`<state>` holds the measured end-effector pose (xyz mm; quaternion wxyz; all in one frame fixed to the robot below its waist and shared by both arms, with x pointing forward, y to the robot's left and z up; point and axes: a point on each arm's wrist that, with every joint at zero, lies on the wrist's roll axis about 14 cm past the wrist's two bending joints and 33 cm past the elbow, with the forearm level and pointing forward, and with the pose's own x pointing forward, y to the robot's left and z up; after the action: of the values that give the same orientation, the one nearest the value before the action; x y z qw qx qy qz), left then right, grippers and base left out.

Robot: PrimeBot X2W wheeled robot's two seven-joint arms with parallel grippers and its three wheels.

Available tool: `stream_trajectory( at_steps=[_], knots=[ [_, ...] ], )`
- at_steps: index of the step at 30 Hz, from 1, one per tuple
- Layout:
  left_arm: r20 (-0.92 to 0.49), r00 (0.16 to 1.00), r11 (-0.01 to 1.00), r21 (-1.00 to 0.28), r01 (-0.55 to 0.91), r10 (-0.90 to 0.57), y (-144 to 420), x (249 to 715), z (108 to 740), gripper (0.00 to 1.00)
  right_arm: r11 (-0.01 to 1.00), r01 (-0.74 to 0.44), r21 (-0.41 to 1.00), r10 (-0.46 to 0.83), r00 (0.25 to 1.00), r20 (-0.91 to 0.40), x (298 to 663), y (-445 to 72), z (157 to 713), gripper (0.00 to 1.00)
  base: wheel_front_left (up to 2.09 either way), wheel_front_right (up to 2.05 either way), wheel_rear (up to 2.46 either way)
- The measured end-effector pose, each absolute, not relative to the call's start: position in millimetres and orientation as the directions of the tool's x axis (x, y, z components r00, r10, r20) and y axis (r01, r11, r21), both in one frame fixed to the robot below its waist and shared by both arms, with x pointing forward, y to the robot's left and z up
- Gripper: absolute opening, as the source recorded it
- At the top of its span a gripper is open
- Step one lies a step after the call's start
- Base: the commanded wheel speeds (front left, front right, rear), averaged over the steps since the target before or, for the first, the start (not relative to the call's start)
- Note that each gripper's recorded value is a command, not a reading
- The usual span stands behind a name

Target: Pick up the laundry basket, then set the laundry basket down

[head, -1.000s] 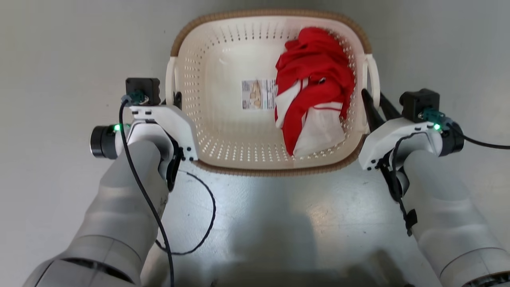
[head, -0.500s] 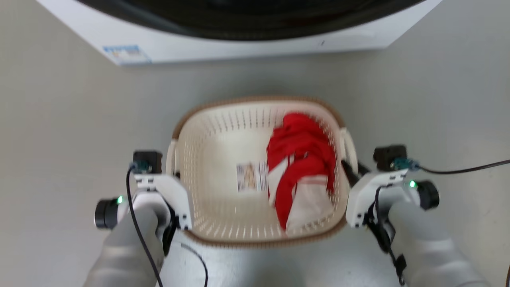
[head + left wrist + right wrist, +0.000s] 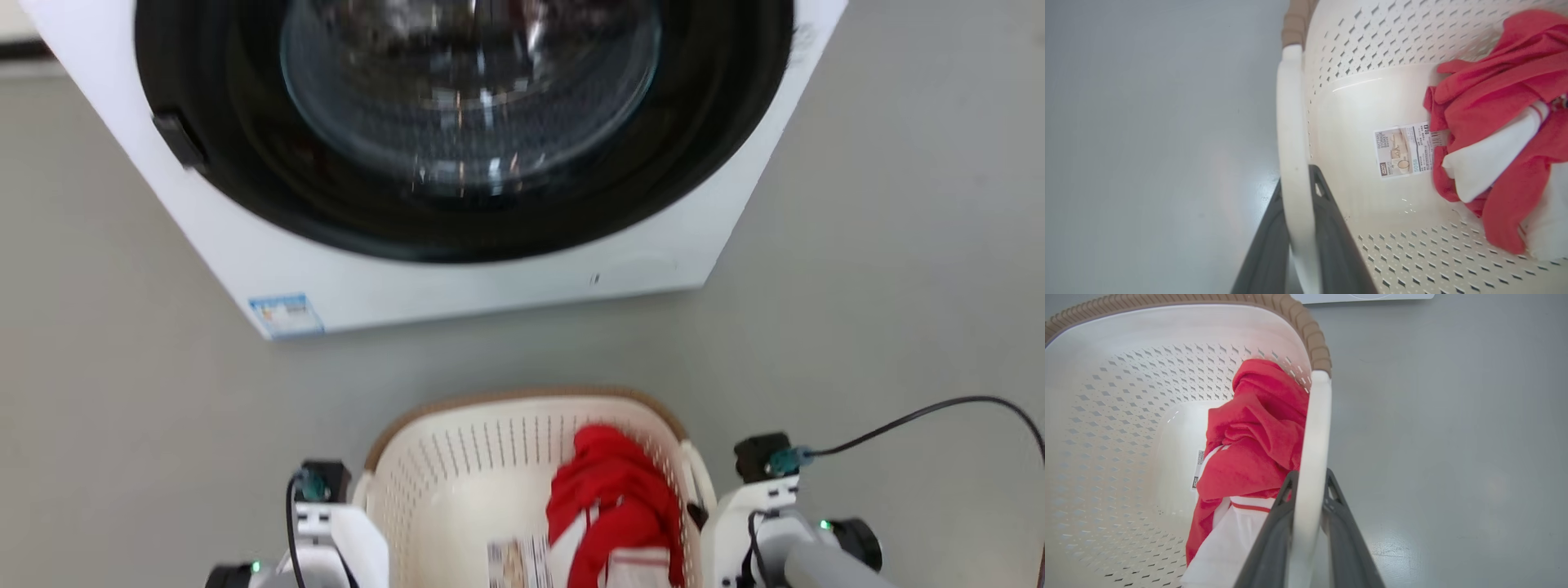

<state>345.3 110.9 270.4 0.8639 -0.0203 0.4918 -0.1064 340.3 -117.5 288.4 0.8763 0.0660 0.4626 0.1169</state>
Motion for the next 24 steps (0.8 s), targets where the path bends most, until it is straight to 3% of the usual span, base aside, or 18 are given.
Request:
stream_trajectory(
  at_steps=[11, 24],
  knots=[
    [-0.838, 0.496, 0.965, -0.124, 0.231, -0.227, 104, 313, 298, 0.0, 0.961, -0.169, 0.219, 0.276, 0.55, -0.788, 305, -115, 315, 0.0, 0.0, 0.0, 0.0],
    [-0.834, 0.502, 0.968, -0.138, 0.211, -0.228, 104, 310, 300, 0.0, 0.956, -0.186, 0.227, 0.292, 0.535, -0.793, 300, -111, 317, 0.0, 0.0, 0.0, 0.0]
  ],
)
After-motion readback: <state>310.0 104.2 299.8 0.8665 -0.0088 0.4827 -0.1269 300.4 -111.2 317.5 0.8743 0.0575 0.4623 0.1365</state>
